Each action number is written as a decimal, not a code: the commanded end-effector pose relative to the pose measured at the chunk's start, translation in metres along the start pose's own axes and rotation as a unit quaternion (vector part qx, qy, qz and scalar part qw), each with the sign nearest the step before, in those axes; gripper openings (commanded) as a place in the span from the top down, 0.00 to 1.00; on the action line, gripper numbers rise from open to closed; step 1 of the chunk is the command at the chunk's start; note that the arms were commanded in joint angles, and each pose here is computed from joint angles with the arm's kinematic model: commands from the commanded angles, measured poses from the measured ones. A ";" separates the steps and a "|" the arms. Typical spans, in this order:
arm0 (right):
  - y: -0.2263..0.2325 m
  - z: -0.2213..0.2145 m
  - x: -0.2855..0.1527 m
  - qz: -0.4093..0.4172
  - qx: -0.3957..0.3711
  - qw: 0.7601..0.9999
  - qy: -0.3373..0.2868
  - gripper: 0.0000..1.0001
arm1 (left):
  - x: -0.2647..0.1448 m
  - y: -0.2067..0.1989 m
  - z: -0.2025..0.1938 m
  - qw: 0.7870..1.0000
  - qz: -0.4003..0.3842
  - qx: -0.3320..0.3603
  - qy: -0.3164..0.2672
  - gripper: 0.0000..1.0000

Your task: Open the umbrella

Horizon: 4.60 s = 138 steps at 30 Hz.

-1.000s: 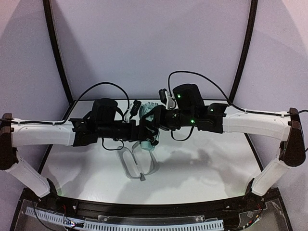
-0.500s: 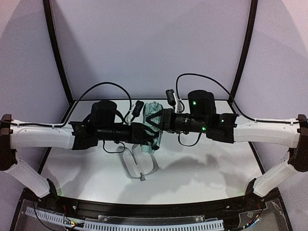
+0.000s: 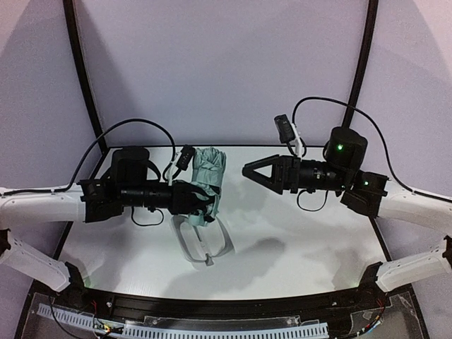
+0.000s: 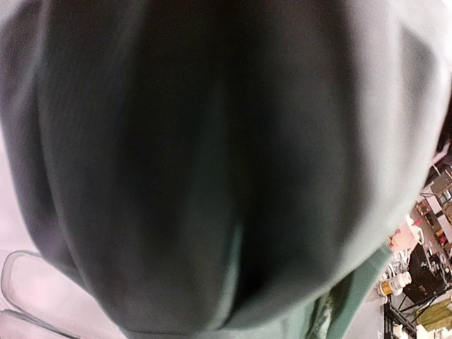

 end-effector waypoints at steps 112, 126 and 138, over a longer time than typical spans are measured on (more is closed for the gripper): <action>-0.211 -0.145 -0.030 -0.407 -0.058 0.848 0.334 1.00 | -0.124 0.053 0.048 0.900 0.382 -0.088 -0.190 0.99; -0.143 -0.057 -0.003 -0.265 -0.065 0.950 0.149 0.65 | -0.092 0.025 0.048 0.953 0.250 -0.094 -0.145 0.99; -0.047 -0.016 0.027 -0.102 -0.153 0.980 0.079 0.01 | -0.044 0.025 0.046 0.972 0.203 -0.091 -0.079 0.99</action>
Point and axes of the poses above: each gripper's point midway between its finger pads, its own x axis out along the fingers, its own y axis along the line the jaws close on, z = x × y, the point moved 4 cm from there along -x, back along the fingers, and after that the axes turned 5 degrees about -x, right-handed, at the moved point
